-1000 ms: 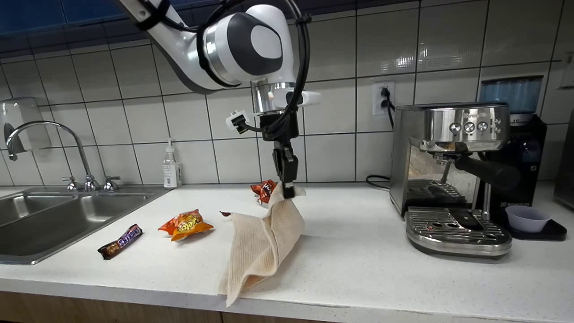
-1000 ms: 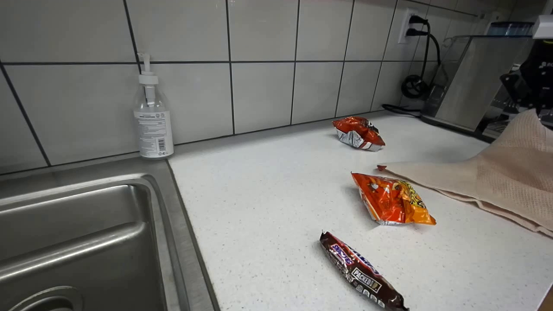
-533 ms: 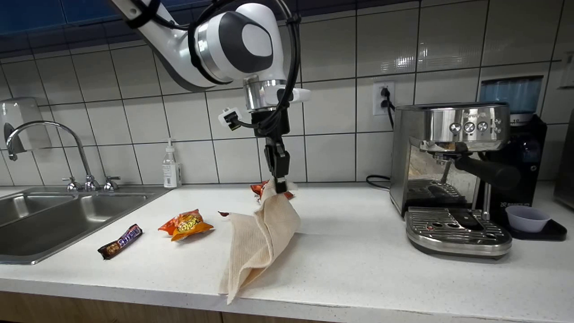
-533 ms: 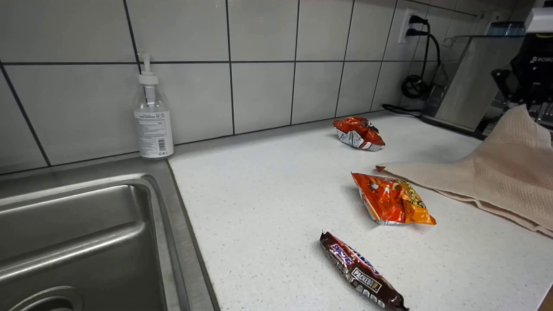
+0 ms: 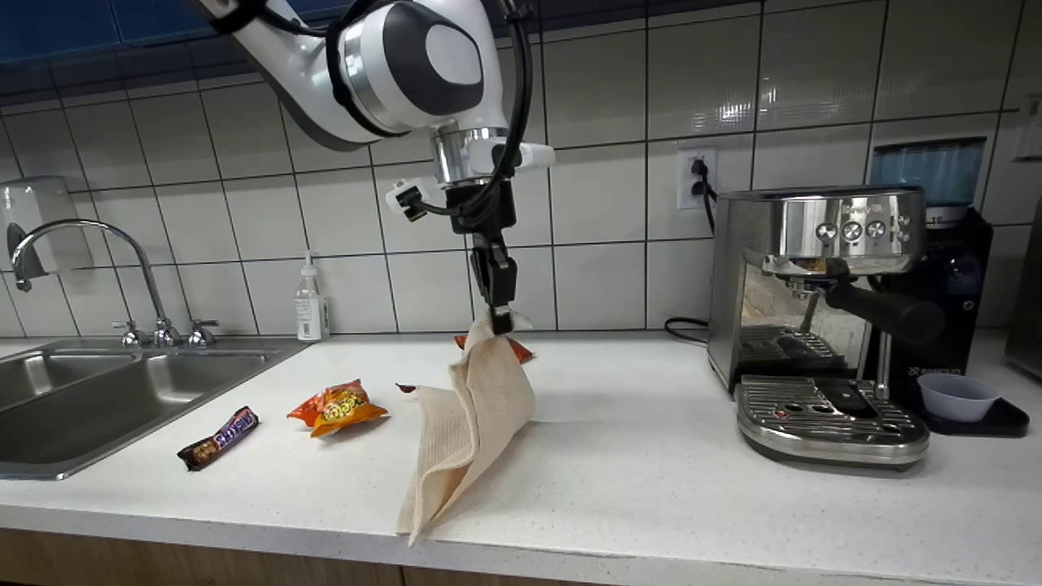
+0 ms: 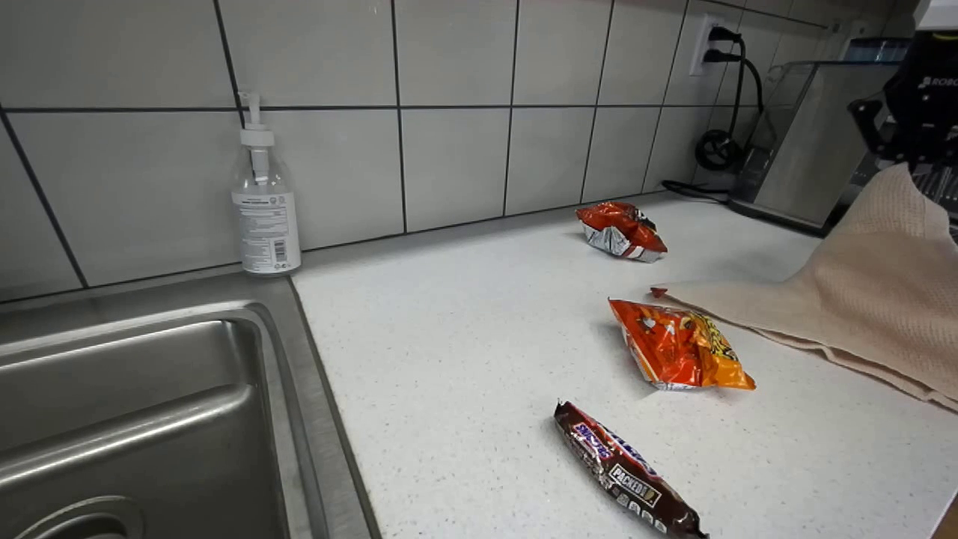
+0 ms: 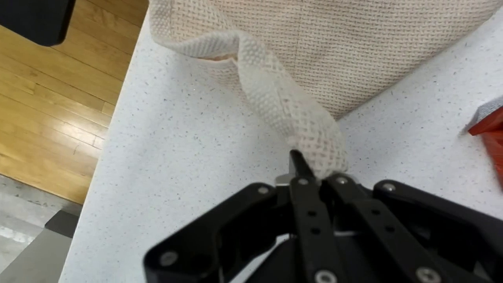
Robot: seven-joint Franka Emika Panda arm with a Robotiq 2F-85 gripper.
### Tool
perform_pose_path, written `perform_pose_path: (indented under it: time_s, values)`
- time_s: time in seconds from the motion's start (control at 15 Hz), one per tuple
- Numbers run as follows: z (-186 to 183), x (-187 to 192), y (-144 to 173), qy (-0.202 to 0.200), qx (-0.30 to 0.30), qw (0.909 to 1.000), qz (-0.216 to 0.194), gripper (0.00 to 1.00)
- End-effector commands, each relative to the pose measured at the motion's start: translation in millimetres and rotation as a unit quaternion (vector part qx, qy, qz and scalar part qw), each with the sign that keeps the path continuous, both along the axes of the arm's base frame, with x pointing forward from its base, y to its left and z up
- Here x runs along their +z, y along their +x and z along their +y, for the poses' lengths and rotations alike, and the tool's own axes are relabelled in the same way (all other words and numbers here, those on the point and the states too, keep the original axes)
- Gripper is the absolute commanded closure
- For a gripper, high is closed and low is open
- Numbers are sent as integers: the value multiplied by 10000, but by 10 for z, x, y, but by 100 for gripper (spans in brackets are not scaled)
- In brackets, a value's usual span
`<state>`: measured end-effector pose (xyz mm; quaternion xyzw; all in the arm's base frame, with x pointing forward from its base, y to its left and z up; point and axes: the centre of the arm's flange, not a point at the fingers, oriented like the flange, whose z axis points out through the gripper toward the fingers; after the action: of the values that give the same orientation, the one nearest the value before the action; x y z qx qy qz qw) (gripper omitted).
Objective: Fold the cloth
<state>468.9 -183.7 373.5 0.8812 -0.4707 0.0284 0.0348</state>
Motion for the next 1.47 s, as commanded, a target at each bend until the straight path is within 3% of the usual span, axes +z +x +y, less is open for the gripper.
perform_pose_path:
  time_s: [0.0, 1.4]
  values:
    - [118, 175, -24, 64, 92, 9999, -19, 99]
    - [644, -55, 73, -48, 420, 9990, 175, 99]
